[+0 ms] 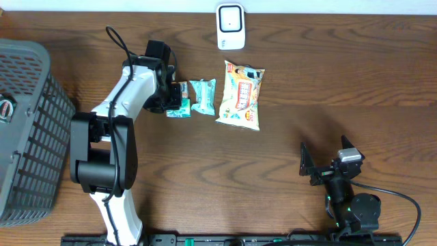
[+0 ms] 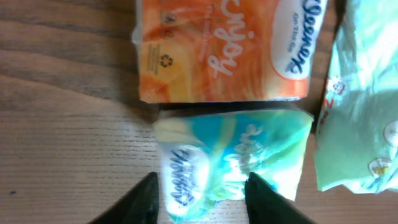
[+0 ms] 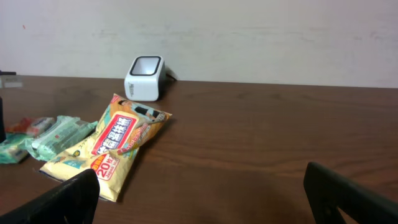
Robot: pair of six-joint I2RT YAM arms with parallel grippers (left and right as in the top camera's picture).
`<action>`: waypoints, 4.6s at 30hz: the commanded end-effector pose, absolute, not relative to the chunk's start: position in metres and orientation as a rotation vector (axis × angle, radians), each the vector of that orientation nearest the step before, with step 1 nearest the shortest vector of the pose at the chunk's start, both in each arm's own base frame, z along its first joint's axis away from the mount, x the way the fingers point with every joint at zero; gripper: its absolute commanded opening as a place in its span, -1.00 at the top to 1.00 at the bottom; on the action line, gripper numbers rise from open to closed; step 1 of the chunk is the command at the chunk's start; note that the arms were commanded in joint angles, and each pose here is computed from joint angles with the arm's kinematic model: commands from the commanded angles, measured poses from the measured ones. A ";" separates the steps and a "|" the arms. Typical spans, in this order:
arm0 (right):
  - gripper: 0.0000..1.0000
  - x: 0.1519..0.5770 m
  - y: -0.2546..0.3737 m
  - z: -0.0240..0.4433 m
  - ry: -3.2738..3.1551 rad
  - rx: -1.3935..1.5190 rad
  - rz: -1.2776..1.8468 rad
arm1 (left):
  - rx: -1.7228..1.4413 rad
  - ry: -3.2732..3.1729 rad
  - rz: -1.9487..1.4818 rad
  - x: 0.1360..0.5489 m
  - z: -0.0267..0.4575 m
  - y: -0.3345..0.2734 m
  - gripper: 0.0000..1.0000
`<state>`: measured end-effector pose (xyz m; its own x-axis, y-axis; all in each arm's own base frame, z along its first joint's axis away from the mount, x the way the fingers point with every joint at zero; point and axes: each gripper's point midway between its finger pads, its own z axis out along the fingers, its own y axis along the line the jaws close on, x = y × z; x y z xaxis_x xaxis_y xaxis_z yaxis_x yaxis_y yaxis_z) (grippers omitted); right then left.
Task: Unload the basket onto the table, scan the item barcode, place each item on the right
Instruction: 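Set the green tissue pack down left of the mint wipes pack, then release and move the left gripper back into the grey basket, then reach down to the green Zam-Buk ointment box with the left gripper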
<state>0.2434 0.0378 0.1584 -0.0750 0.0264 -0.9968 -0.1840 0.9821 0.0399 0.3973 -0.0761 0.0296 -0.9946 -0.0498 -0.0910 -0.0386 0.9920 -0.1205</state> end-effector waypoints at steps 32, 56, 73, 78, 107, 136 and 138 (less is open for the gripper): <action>-0.99 0.243 0.039 0.158 1.637 -0.136 0.166 | -0.724 1.830 0.631 0.351 0.405 0.149 -0.58; -0.99 0.243 0.039 0.158 1.637 -0.136 0.166 | -0.890 2.322 0.761 0.303 0.257 0.330 -0.58; -0.98 0.243 0.039 0.158 1.637 -0.136 0.166 | -0.240 2.672 0.815 0.366 0.126 0.373 -0.60; -0.98 0.243 0.039 0.158 1.637 -0.136 0.166 | -0.261 2.591 0.865 0.380 0.123 0.393 -0.59; -0.99 0.243 0.039 0.158 1.637 -0.136 0.166 | -0.175 2.556 0.611 0.403 0.083 0.376 -0.58; -0.99 0.243 0.039 0.158 1.637 -0.136 0.166 | -0.184 2.588 0.618 0.393 0.073 0.382 -0.56; -0.99 0.243 0.039 0.158 1.637 -0.136 0.166 | -0.183 2.598 0.602 0.392 0.069 0.381 -0.57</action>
<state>0.2434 0.0378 0.1584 -0.0750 0.0264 -0.9968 -0.1840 0.9821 0.0399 0.3969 0.3817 0.0881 -0.8645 -0.0177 -0.5022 -0.2450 0.8875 0.3903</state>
